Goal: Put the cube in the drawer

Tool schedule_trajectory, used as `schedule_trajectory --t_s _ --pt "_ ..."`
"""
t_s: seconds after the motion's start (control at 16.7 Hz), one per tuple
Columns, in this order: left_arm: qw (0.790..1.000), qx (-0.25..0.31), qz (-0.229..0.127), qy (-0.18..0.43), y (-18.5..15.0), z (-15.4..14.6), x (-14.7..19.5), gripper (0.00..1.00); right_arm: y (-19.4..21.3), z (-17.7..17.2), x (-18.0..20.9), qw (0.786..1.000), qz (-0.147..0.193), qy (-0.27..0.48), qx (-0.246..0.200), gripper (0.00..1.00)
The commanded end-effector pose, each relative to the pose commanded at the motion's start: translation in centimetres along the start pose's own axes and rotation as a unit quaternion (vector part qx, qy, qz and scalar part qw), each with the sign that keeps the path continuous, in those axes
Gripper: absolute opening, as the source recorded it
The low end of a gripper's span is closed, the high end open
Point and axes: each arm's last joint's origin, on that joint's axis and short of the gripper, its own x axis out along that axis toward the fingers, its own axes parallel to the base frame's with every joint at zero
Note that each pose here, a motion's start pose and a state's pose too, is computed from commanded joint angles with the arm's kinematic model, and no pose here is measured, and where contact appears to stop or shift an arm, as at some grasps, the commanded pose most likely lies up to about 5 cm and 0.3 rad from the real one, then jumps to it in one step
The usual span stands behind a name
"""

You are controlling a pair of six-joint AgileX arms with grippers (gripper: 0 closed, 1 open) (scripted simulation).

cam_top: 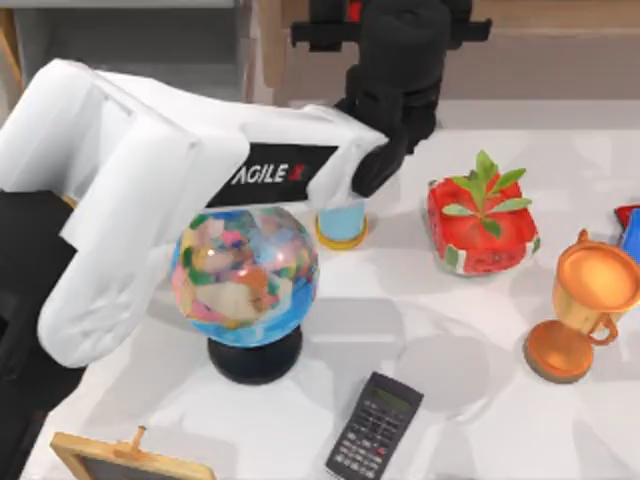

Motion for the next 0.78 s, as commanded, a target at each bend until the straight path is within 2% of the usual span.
schedule_trajectory --t_s 0.24,0.42,0.6,0.78 --pt "1.000 0.002 -0.001 -0.001 0.0 0.1 0.1 0.00 0.0 0.0 0.0 1.000 0.000 0.000 0.000 1.00" --pt "0.999 0.015 -0.037 -0.007 -1.9 2.4 -1.4 0.00 0.0 0.0 0.0 1.000 0.000 0.000 0.000 1.00" --pt "0.995 0.040 -0.093 -0.020 -4.3 7.0 -3.8 0.00 0.0 0.0 0.0 1.000 0.000 0.000 0.000 1.00" --pt "0.986 0.074 -0.144 -0.037 -5.0 13.4 -6.1 0.00 0.0 0.0 0.0 1.000 0.000 0.000 0.000 1.00"
